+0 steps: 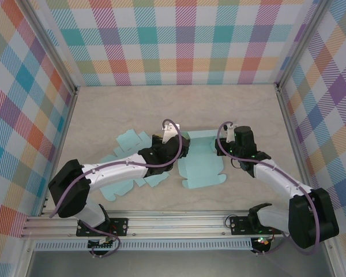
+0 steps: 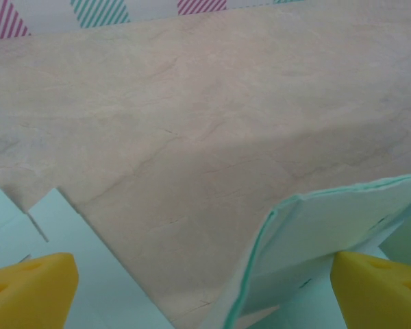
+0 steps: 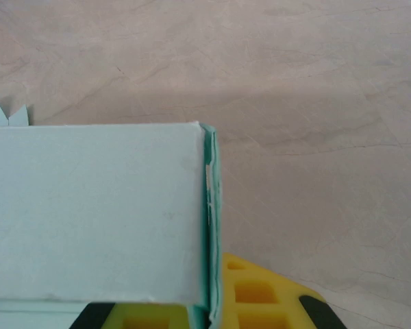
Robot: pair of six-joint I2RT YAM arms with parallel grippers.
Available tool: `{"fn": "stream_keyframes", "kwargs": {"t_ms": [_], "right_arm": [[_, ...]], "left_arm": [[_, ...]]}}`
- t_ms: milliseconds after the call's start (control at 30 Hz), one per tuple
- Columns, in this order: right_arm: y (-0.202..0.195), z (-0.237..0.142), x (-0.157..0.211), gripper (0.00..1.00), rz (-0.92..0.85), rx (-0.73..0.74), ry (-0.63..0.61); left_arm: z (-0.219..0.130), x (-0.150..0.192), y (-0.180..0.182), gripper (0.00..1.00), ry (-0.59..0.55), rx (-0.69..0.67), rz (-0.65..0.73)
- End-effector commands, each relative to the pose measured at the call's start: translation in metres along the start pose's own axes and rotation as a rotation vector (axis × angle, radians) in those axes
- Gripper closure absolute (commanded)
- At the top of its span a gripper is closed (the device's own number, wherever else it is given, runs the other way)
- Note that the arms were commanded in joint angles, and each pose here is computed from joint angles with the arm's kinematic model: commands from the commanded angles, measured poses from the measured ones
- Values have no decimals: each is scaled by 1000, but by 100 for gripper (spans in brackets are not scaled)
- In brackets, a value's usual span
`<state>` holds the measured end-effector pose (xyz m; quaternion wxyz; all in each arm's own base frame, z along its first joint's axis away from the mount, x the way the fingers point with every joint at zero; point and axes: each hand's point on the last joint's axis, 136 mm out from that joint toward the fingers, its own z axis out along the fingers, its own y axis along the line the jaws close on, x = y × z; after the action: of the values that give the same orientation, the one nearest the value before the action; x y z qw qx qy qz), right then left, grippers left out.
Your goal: Fold the paper box
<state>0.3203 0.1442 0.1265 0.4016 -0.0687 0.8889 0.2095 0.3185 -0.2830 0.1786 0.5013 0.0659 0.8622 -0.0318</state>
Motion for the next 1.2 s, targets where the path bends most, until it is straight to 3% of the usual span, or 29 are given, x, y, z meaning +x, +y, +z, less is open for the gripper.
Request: {"fn": "stream_keyframes", "kwargs": {"t_ms": [0, 233, 500, 633, 800, 1000, 1167], "right_arm": [[14, -5, -7, 100, 13, -67, -30], [-2, -3, -3, 100, 31, 16, -26], [-5, -1, -5, 100, 35, 36, -26], [-5, -2, -5, 100, 37, 34, -28], [-4, -4, -5, 100, 36, 32, -31], [-3, -5, -4, 100, 35, 29, -29], [-1, -7, -5, 100, 34, 17, -38]], "left_arm": [[2, -25, -21, 5, -68, 79, -69], [-18, -9, 24, 4, -54, -26, -198], [-53, 52, 61, 4, 46, 76, -412], [-60, 63, 44, 5, 82, 216, -472], [-60, 66, -3, 6, 113, 380, -472], [-47, 60, -52, 12, 126, 436, -386], [-36, 49, -46, 20, 65, 348, -384]]}}
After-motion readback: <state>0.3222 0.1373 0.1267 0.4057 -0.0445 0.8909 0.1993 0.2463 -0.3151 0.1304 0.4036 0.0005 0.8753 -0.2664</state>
